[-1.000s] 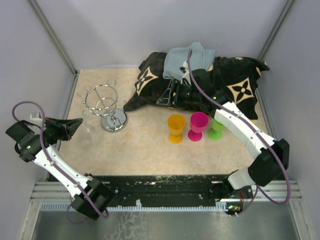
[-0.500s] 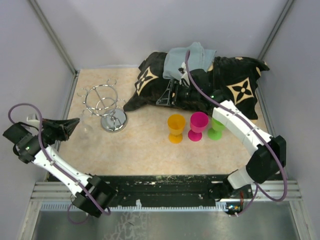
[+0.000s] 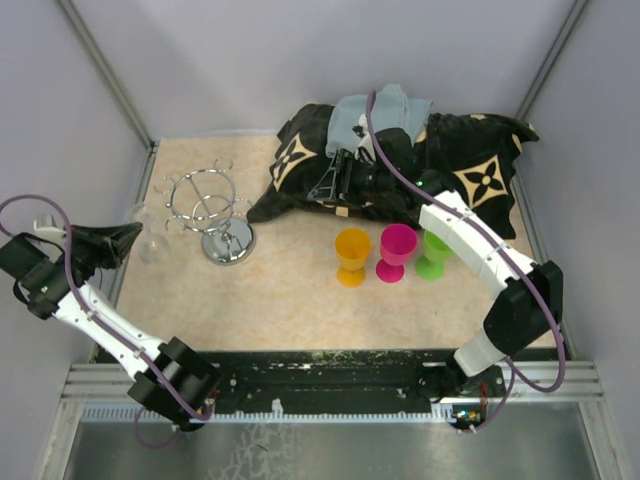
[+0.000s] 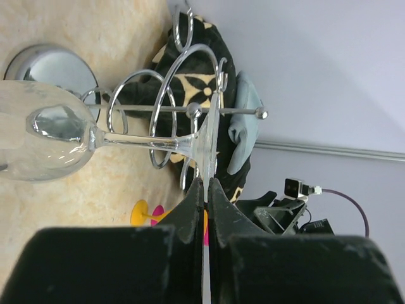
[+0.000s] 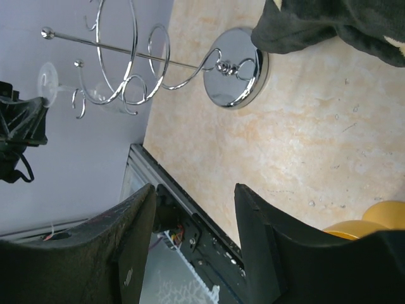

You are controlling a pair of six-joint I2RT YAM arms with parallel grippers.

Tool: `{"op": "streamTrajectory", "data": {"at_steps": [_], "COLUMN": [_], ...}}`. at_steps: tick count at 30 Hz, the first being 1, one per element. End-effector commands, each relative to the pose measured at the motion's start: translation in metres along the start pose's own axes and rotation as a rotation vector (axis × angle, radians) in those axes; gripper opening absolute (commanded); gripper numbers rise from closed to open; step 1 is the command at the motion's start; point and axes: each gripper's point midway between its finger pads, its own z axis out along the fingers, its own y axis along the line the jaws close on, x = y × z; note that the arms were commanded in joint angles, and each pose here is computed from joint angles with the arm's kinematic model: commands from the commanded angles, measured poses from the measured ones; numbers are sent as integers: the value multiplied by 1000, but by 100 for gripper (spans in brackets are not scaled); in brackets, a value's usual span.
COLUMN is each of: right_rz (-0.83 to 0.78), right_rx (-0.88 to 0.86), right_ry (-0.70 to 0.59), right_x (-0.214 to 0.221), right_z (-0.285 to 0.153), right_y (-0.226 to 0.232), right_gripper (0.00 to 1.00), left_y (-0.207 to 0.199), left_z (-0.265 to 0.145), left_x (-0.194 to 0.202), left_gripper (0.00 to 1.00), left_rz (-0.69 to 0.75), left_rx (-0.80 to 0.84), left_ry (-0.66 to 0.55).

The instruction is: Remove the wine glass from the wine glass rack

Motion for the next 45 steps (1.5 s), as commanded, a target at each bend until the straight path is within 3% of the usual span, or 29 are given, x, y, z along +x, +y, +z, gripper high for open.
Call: {"op": "streamTrajectory", "data": {"at_steps": [1,14,30,45], "right_rz": [-64,-77,-72,-81], "right_rx": [-62,-60,55,113], "right_ry": [-65,-90,-195,-255], "right_x": [-28,-45,-74,-91], "right_z": [-5,-3,-35,-55], "right_y": [24,33,14,9], "right_gripper": [53,53,53,53], "left_y": [-37,-96,-174,-215], "left_z": [-4,5,45,60], "left_x": [-21,-49,30,79], "left_gripper": [0,0,0,0], "left_rz": [178,505,878,1280], "left_rx": [100,194,425,533], "left_ry": [-19,-2,231,239]}}
